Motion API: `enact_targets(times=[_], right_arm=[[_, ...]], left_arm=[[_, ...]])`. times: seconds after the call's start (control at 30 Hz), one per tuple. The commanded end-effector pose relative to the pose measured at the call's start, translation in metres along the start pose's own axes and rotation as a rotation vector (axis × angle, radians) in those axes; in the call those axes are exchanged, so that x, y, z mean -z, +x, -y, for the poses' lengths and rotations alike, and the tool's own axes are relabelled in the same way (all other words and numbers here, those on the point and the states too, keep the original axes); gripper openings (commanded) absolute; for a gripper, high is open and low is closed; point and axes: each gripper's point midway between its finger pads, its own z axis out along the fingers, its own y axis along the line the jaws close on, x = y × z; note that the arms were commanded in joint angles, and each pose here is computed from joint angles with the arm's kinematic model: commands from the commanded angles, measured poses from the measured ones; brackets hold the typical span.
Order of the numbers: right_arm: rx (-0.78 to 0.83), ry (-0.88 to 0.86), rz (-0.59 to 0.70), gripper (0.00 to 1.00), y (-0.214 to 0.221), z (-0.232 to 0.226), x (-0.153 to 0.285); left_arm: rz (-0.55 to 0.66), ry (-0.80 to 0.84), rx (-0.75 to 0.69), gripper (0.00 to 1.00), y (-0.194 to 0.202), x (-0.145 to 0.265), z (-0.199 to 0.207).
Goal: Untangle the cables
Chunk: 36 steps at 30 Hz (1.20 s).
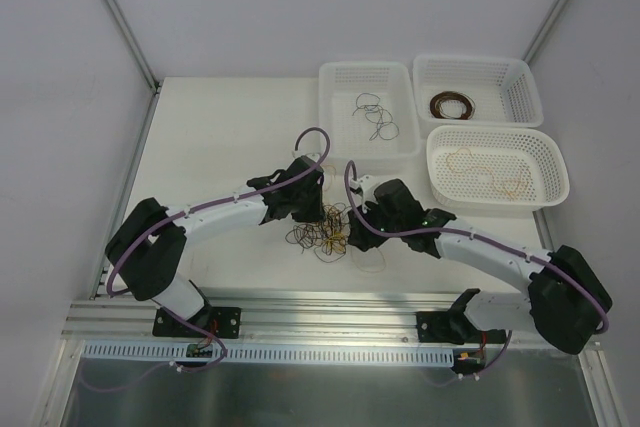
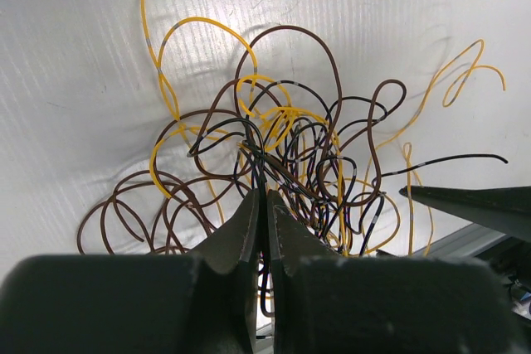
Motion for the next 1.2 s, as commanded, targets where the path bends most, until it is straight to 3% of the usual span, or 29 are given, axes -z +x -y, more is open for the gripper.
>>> enact_targets(times=[0.0,0.3,0.43,0.67,1.0,1.17], right_arm=[[0.083,-0.062,0.072,0.45,-0.032,-0.017,-0.003],[0.1,-0.074,0.097,0.29,-0.037,-0.022,-0.015],[0.1,-0.07,0.102,0.01,-0.037,-0.022,-0.012],[0.15,-0.021,0.214,0.01,-0.066,-0.024,0.043],[0.184,0.187,0.493,0.01,-0.118,-0.009,0.171],[0.152,0.284,0.62,0.01,-0.131,-0.001,0.235]], left_arm=[[0.032,0.042,-0.032,0.0,-0.008,0.014,0.012],[0.019,0.061,-0.038,0.0,-0.005,0.018,0.014],[0.027,0.035,-0.031,0.0,-0.007,0.019,0.004],[0.04,-0.122,0.033,0.0,-0.006,0.019,-0.056],[0.111,-0.275,0.111,0.0,-0.025,0.056,-0.121],[0.134,-0.451,0.159,0.0,-0.032,0.08,-0.166]])
